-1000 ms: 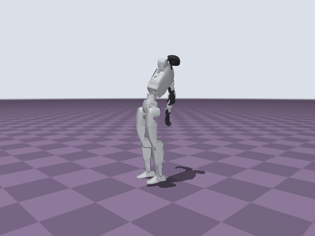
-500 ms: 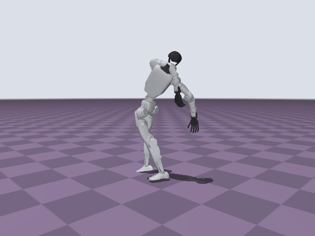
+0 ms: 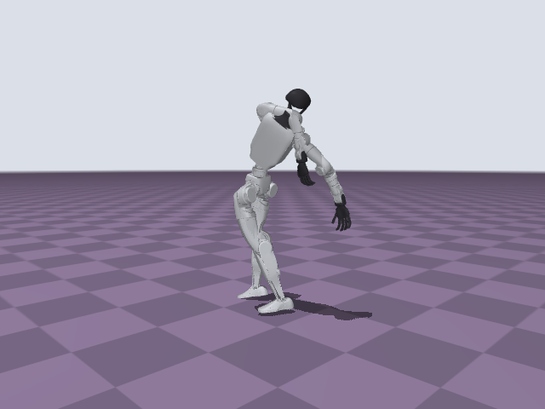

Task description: Upper body actions

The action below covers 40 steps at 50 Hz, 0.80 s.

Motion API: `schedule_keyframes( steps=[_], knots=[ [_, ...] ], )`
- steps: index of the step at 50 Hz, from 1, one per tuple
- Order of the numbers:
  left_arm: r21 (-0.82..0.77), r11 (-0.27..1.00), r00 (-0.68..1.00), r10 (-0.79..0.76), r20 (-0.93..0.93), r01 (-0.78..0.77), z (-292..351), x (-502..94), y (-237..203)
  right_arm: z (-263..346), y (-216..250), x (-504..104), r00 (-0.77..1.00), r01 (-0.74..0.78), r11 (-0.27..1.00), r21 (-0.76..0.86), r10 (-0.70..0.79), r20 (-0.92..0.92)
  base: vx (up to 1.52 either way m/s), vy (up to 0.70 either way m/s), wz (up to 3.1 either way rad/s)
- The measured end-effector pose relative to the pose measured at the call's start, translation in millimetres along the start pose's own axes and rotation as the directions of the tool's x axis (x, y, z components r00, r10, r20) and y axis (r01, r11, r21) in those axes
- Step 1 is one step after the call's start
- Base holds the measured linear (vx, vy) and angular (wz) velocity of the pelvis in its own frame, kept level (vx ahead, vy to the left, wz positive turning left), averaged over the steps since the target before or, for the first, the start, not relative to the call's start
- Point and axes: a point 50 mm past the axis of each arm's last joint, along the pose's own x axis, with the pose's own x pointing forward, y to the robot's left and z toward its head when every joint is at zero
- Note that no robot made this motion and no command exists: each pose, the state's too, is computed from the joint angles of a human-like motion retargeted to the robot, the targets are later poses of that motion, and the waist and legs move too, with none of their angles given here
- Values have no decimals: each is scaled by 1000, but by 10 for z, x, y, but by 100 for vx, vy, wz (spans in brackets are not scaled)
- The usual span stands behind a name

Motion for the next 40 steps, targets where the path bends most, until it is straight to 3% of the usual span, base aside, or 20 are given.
schedule_keyframes(
  steps=[20, 32, 40],
  knots=[
    [-48, 995, 996, 87, 5, -87, 65, 3, 89, -31, -27, -3, 998, 61, 997, 50, -60, -14, 16, -27, 158],
    [-69, 990, 989, 118, -83, -124, -63, -5, 69, -13, -39, -2, 997, 77, 996, 53, -77, -5, 30, -12, 144],
    [-103, 986, 983, 118, -138, -133, -160, -16, 32, 188, -82, -2, 992, 84, 996, 19, -85, 92, 12, -8, 84]
  ],
)
